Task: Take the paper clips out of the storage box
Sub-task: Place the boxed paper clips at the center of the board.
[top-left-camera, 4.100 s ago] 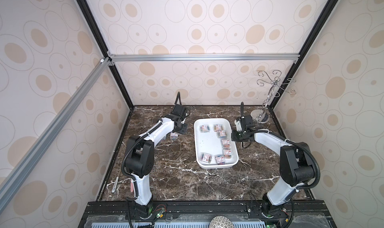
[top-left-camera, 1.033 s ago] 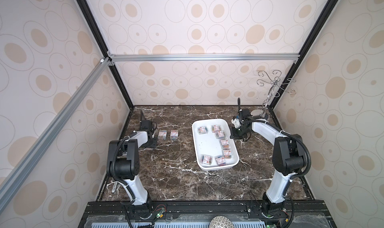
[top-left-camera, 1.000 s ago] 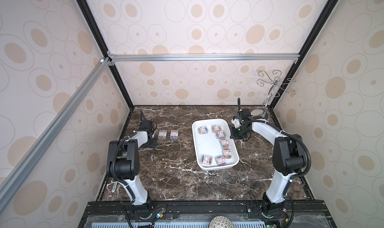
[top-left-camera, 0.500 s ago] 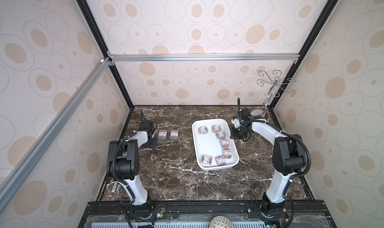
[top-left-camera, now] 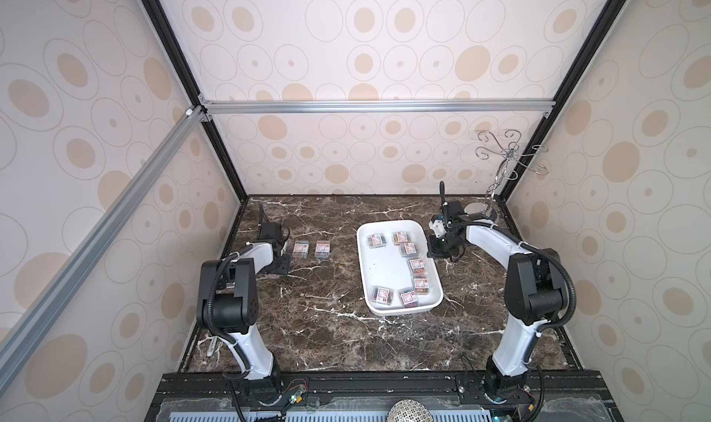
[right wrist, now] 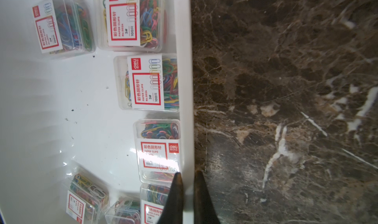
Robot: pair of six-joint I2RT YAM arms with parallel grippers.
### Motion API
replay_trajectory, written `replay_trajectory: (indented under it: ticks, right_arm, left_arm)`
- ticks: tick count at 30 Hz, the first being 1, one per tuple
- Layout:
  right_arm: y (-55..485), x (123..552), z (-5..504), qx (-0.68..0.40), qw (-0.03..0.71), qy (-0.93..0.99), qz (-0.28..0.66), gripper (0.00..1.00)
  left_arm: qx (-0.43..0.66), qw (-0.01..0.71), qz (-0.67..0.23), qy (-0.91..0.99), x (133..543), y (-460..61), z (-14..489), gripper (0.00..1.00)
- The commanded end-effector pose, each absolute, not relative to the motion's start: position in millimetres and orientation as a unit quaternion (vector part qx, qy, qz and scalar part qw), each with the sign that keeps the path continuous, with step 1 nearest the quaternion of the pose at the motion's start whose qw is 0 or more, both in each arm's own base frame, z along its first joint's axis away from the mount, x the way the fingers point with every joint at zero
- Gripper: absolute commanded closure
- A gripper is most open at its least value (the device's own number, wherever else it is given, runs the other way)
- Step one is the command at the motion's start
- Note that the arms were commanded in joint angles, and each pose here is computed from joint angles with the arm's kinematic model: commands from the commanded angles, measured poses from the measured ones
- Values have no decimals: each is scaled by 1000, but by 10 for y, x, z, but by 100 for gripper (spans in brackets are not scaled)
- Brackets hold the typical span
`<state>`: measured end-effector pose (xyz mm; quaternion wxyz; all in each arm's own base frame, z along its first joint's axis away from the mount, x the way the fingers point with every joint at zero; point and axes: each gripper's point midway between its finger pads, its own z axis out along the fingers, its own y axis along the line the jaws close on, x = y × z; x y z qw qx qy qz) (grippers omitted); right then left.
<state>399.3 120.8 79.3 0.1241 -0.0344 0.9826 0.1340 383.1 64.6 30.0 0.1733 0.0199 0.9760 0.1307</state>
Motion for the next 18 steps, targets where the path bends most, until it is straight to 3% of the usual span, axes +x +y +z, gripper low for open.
replay_trajectory:
  ticks: [1,8,18]
  right_arm:
    - [1112,3826,789,-34,97,988,112,93]
    - [1130,3845,784,-36,100,987,117,93]
    - [1076,3996,832,-37,146,984,99,93]
  left_arm:
    - [16,181,143,973,3820,698,452,29]
    - [-8,270,144,952,3985,702,1059,17]
    - [-64,408,82,907,4171,553,1901,15]
